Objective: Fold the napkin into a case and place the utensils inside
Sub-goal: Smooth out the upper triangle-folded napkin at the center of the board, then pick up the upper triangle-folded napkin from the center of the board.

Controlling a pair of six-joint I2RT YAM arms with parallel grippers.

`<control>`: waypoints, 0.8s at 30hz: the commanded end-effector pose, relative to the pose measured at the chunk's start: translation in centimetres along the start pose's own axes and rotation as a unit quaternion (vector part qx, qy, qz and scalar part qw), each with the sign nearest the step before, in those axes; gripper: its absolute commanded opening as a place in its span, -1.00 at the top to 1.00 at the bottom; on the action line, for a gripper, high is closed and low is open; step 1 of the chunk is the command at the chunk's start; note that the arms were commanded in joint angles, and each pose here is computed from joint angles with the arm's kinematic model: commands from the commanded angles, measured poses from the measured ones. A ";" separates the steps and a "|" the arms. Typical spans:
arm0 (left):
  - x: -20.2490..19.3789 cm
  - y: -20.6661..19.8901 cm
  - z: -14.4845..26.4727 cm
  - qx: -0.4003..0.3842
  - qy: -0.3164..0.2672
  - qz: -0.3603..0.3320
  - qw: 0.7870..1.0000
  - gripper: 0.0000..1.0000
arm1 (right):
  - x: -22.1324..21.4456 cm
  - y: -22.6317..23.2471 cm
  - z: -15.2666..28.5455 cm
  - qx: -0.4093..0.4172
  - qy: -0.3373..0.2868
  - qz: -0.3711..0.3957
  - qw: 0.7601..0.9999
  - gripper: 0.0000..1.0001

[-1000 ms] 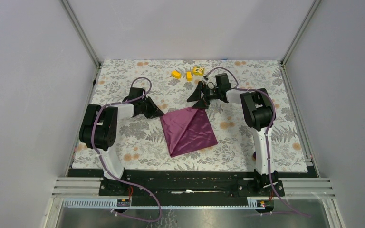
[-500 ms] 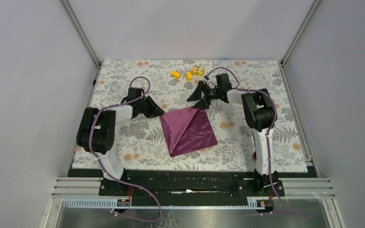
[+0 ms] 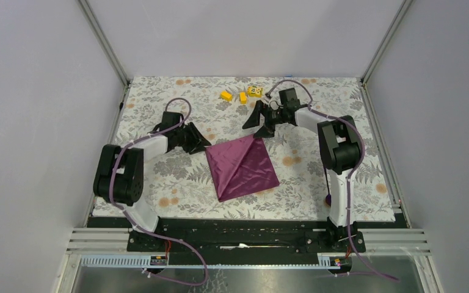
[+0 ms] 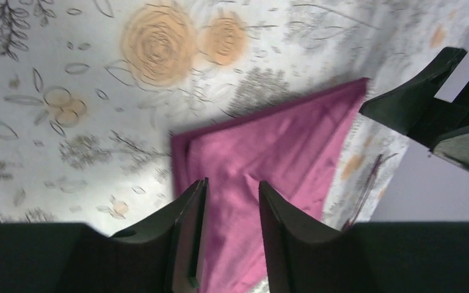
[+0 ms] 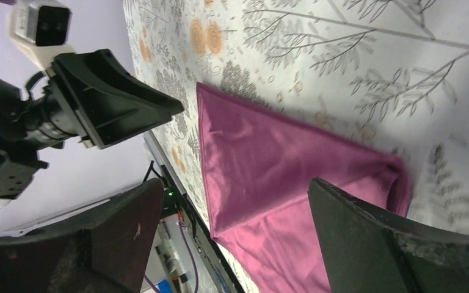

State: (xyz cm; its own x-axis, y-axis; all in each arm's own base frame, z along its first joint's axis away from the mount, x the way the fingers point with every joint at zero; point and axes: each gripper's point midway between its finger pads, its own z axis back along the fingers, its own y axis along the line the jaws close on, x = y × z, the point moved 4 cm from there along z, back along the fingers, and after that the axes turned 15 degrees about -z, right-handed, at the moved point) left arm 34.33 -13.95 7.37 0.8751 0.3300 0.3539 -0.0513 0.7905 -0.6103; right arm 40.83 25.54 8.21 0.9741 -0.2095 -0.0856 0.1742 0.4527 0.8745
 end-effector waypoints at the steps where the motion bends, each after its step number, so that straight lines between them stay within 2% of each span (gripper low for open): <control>1: 3.1 -4.4 5.1 -0.037 -0.065 -0.066 0.995 0.09 | -2.2 5.7 4.5 -0.039 -0.041 0.087 0.995 -0.93; 5: 2.3 -5.7 8.6 -0.045 -0.083 -0.104 0.990 -0.16 | -6.1 5.5 6.6 -0.087 -0.042 0.117 0.988 -0.99; 9: 0.4 -6.1 11.0 -0.053 -0.088 -0.124 0.987 -0.41 | -11.9 3.4 8.1 -0.138 -0.024 0.120 0.983 -0.99; 14: -2.0 -6.1 12.8 -0.070 -0.091 -0.135 0.984 -0.61 | -18.8 1.5 7.3 -0.150 0.005 0.102 0.983 -0.99; 19: -4.3 -5.6 12.9 -0.091 -0.071 -0.117 0.986 -0.63 | -20.8 -1.1 6.9 -0.109 -0.027 0.034 0.993 -0.99; 24: -5.4 -5.2 13.0 -0.093 -0.062 -0.115 0.987 -0.65 | -20.0 -3.8 5.2 -0.105 -0.050 0.005 0.993 -0.99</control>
State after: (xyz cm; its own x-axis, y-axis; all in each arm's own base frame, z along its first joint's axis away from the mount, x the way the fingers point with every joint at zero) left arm 24.13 -12.82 16.84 0.8046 0.2285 0.5482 0.1925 0.7729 -0.6046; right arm 17.17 22.22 9.02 0.9782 -0.1892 -0.0855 0.1945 0.6920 0.6952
